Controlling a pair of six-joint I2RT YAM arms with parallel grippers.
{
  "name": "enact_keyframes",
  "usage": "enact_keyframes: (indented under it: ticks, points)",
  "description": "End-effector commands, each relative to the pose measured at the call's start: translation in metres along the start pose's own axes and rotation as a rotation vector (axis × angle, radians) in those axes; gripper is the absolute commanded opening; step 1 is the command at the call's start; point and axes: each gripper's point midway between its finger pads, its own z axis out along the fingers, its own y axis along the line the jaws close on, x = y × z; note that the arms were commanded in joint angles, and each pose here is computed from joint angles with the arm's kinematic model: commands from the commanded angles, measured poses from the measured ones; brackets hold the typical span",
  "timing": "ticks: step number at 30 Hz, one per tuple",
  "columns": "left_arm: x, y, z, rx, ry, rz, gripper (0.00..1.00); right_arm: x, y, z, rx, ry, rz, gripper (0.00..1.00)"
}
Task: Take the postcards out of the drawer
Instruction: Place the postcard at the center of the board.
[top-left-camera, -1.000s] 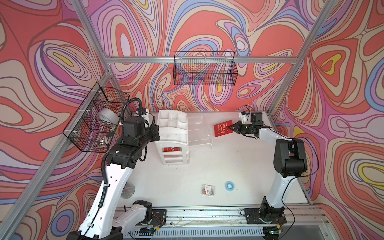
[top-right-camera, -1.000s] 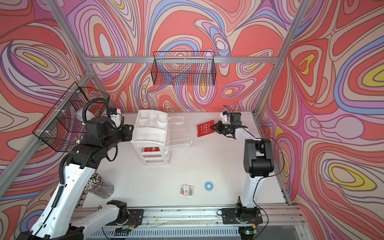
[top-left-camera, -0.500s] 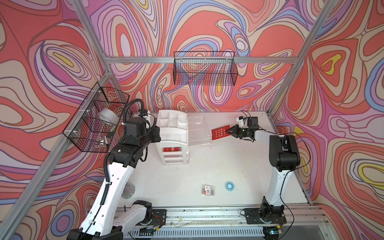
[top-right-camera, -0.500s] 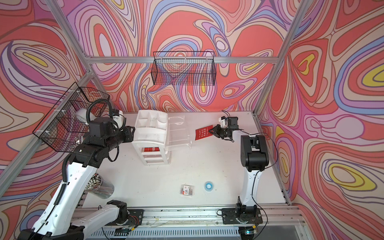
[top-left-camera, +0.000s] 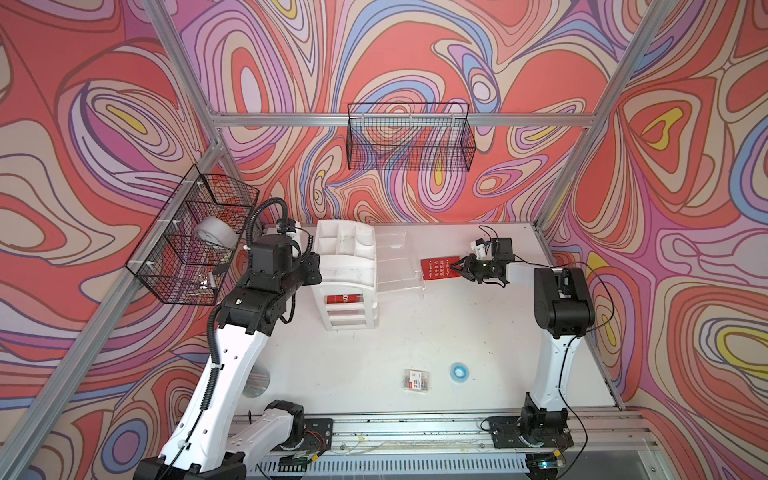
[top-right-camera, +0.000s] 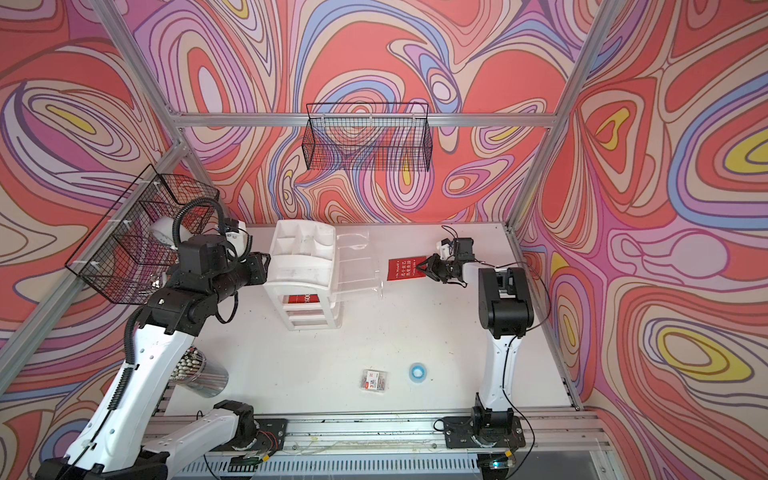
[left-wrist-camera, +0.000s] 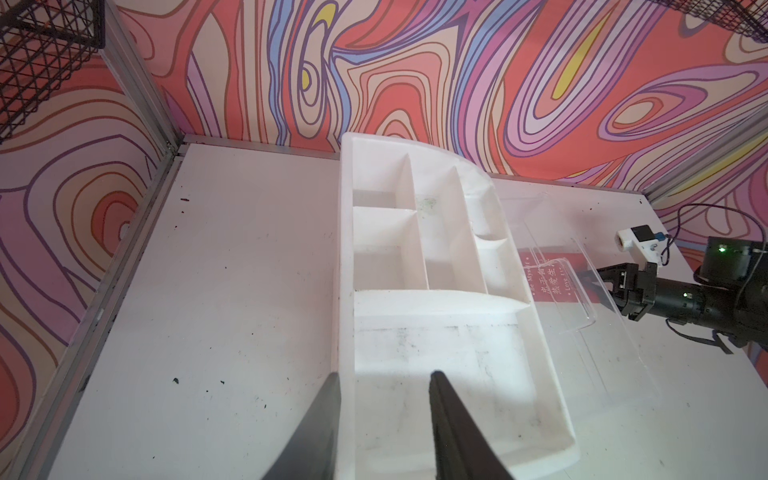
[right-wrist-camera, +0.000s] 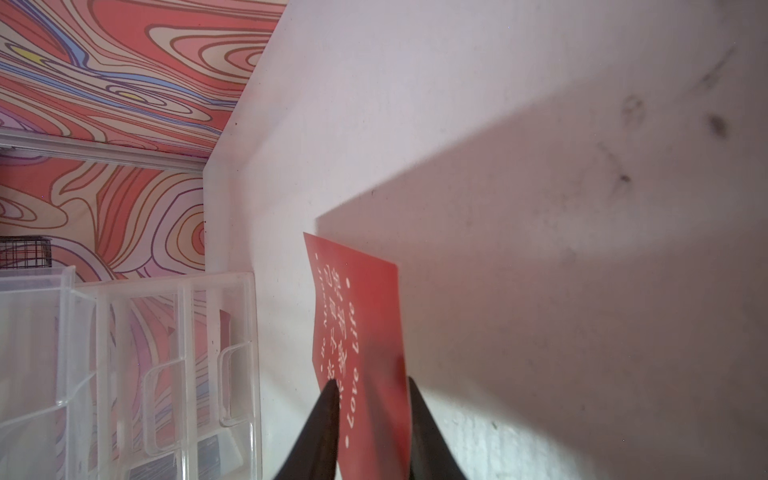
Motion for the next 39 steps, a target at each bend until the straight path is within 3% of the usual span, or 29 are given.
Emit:
enact_keyframes:
  ticks: [1,25,39]
  points:
    - [0.008,0.004,0.001,-0.01,0.025,0.01,0.38,-0.002,-0.006,0.008,0.018,0.005,-0.01,0.29]
    - [0.012,0.005,0.005,-0.012,0.047,0.007,0.4,-0.008,-0.028,0.002,0.179,-0.011,-0.035,0.53]
    - [0.019,0.015,0.017,-0.067,0.107,0.0,0.4,-0.014,-0.034,-0.009,0.256,-0.029,-0.046,0.6]
